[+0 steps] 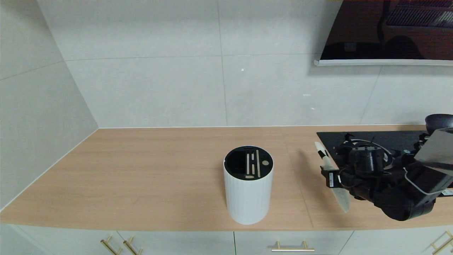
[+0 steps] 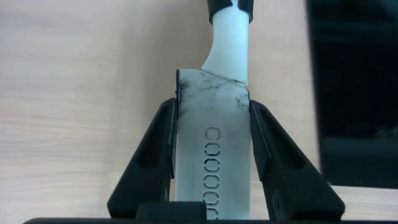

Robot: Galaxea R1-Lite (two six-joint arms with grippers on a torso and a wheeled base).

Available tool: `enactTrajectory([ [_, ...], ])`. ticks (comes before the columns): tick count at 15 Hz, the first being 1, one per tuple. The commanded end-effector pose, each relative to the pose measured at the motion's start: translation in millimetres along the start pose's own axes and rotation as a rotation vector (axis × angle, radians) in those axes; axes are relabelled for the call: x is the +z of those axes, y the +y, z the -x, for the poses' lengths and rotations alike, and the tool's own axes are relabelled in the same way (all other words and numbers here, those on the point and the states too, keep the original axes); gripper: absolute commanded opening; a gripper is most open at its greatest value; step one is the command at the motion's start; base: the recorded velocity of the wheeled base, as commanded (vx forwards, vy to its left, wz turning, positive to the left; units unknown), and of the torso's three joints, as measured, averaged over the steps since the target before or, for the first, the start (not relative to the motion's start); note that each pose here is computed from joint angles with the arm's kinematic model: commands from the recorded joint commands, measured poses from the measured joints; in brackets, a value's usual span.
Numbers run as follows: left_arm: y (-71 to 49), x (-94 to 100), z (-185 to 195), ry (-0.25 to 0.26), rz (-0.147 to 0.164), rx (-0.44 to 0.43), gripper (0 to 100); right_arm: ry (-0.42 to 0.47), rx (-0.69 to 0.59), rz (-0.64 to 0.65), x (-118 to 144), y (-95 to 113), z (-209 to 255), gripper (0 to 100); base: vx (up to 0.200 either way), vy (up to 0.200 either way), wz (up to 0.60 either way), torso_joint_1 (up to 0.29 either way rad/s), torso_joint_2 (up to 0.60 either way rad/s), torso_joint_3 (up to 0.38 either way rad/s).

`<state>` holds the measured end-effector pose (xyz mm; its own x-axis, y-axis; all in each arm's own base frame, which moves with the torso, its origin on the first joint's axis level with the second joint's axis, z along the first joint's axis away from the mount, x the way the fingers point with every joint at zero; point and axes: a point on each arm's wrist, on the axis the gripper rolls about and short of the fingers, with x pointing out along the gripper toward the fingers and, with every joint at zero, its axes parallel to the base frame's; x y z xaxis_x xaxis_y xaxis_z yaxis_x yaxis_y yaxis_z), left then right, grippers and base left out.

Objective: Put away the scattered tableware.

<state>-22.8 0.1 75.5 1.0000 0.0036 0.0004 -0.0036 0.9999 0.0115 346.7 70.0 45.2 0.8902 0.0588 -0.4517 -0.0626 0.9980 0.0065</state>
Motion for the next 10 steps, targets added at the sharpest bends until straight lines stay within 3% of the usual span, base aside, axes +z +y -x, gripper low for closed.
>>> enactTrajectory([
  [1, 0.0, 0.1, 0.0, -0.001, -0.005, -0.001, 100, -0.088, 0.048, 0.005, 24.5, 13.7, 33.0, 0, 0.000, 0.000, 0.00, 0.000, 0.00, 0.000],
  [4, 0.0, 10.5, 2.5, -0.050, 0.001, -0.006, 100, -0.146, 0.072, 0.010, 38.0, 24.0, 57.6, 0, 0.000, 0.000, 0.00, 0.000, 0.00, 0.000],
  [6, -1.5, 18.5, 5.2, -0.065, -0.001, -0.075, 100, -0.226, 0.090, 0.004, 57.8, 29.5, 74.9, 0, 0.000, 0.000, 0.00, 0.000, 0.00, 0.000],
  [8, -3.0, 35.9, 9.2, -0.047, -0.004, -0.152, 100, -0.290, 0.112, -0.003, 80.3, 34.5, 87.5, 0, 0.000, 0.000, 0.00, 0.000, 0.00, 0.000],
  [10, -4.8, 71.8, 6.5, 0.000, 0.000, -0.269, 100, -0.337, 0.163, 0.000, 106.9, 48.2, 101.0, 0, 0.000, 0.000, 0.00, 0.000, 0.00, 0.000],
])
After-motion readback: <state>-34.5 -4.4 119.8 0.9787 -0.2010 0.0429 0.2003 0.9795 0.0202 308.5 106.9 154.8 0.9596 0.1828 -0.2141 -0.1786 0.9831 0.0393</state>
